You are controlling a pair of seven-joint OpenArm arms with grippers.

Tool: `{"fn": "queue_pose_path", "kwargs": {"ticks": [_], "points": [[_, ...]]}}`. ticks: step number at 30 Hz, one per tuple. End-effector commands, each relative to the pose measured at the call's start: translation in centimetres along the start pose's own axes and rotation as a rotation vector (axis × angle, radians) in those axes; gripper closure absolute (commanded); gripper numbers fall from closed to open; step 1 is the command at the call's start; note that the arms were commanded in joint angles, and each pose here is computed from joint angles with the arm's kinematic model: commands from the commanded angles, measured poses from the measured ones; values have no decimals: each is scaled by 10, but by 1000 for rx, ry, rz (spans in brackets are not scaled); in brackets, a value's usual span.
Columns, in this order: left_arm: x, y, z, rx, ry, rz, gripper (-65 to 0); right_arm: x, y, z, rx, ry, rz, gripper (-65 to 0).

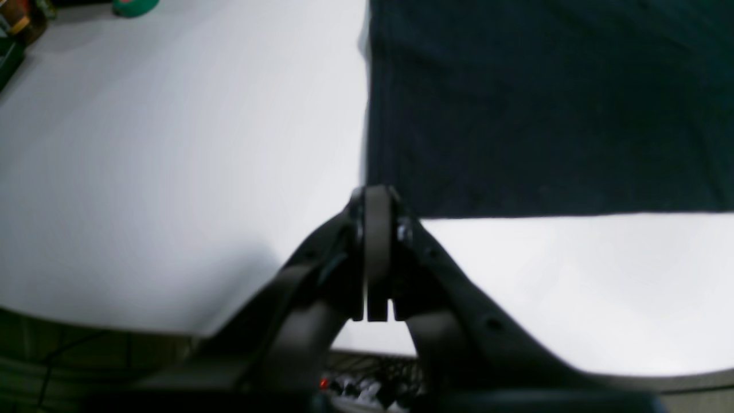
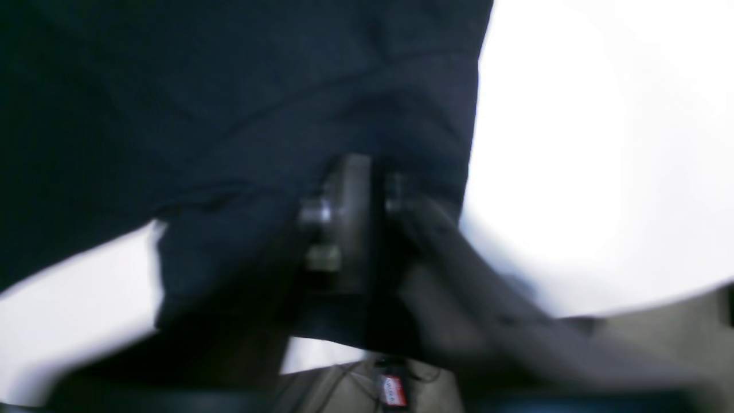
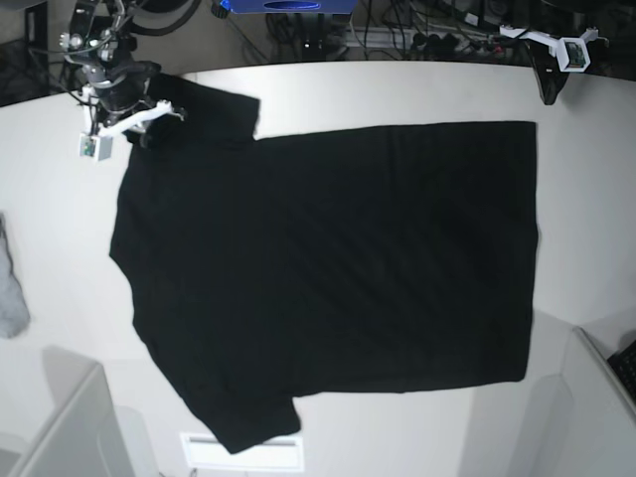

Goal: Fold the T-shirt properly
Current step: 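Move both grippers down to the shirt's shoulder corners by the collar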

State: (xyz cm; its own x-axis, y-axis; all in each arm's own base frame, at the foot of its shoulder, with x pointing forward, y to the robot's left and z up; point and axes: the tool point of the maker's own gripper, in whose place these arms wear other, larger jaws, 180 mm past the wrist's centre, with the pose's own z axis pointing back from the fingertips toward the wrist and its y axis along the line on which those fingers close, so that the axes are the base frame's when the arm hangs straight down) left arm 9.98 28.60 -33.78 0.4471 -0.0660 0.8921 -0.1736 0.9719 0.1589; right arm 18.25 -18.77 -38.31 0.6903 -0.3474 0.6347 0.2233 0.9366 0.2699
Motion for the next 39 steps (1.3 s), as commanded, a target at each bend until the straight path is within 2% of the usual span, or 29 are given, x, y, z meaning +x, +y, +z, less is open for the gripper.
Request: {"fn": "queue_pose_path", "kwargs": {"ticks": [1,3,5,7,9,10,12,15,19,24,28,34,36,39], "points": [[9,2,1,0,-33,-4,0,10,5,3,35,-35,-11,-293],[12,1,-2,1,-45,-1,0,16,6,5,81,-40,-30,-444],[12,1,-2,1,-45,0,-5,17,6,4,121,-33,-62,-513],[12,1,-2,1,-45,2,-169,20,-2,4,133,-34,-100,-500],[12,2,-3,5,-45,53,-298,22,-14,4,122,-40,-143,-461],[12,1,-3,-5,-46,106,-351,23,-23,4,110,-44,-166,-440],[17,-4,-5,-75,-50,218,-398,26,-34,4,91,-56,-195,-416],[27,-8,-6,-169,-58,336,-397,17,-42,-1,77,3,-219,-411],[35,-10,-7,-233,-61,365,-403,0,-51,-13,64,62,-260,-410],[34,2,-14,-222,-47,423,-405,-12,-47,-18,116,93,-215,-405],[22,11,-26,-215,36,486,-405,-24,-47,-18,118,123,-217,-404],[25,13,-49,-218,110,479,-405,-47,-31,-17,155,188,-202,-404],[26,18,-53,-197,121,494,-405,-50,-27,-17,165,198,-198,-404],[30,21,-57,-215,139,499,-405,-51,-26,-17,166,200,-202,-402]]}}
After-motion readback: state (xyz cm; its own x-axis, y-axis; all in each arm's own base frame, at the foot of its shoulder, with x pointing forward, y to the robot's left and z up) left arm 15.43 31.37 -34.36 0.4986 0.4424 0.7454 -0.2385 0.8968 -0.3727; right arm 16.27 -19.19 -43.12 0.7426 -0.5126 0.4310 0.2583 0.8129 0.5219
